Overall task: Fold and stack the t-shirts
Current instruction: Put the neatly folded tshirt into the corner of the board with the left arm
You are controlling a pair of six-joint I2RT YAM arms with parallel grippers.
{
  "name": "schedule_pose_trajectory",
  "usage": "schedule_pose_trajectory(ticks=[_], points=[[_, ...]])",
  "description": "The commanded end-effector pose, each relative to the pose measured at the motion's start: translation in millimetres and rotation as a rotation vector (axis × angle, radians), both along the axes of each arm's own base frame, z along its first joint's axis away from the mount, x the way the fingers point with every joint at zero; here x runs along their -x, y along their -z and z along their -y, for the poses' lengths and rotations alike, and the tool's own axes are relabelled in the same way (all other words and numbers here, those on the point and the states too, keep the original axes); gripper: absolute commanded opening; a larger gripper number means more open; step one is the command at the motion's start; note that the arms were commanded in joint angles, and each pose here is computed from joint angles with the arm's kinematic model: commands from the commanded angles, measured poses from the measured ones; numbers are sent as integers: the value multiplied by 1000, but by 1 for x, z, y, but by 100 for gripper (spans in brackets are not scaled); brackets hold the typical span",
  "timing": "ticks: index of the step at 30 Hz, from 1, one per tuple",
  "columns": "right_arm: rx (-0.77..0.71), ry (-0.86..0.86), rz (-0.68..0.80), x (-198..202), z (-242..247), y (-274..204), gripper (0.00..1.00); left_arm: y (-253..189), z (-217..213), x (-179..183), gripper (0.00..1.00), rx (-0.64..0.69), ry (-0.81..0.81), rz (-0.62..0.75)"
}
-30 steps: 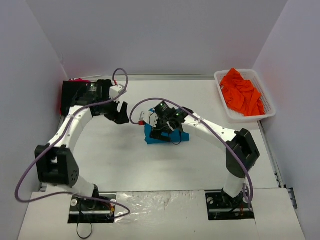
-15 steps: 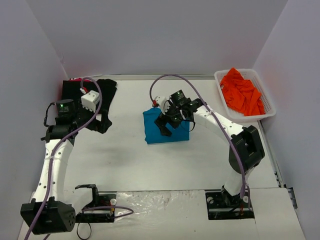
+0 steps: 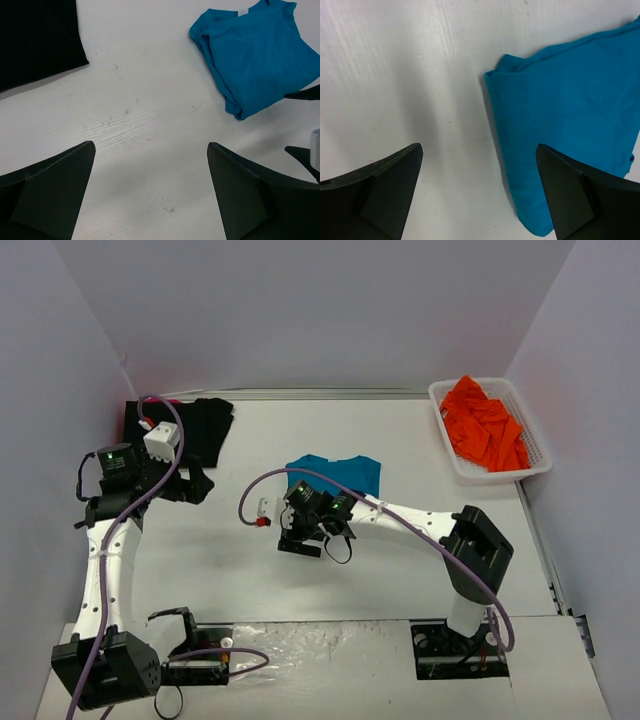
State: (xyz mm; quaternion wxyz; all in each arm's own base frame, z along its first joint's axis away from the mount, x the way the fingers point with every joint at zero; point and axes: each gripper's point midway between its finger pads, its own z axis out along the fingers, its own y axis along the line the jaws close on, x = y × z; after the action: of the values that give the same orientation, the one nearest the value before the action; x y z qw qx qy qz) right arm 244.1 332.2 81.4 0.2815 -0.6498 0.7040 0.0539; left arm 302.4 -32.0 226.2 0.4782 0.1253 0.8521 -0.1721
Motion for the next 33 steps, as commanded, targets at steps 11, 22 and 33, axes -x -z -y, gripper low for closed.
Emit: schedule_pose_trajectory(ticks=[11, 22, 33], points=[[143, 69, 118, -48, -1, 33, 84, 4, 5, -16, 94, 69, 6, -26], [193, 80, 104, -54, -3, 59, 63, 14, 16, -18, 94, 114, 46, -78], [199, 91, 103, -61, -4, 50, 0, 21, 42, -32, 94, 327, 98, -246]])
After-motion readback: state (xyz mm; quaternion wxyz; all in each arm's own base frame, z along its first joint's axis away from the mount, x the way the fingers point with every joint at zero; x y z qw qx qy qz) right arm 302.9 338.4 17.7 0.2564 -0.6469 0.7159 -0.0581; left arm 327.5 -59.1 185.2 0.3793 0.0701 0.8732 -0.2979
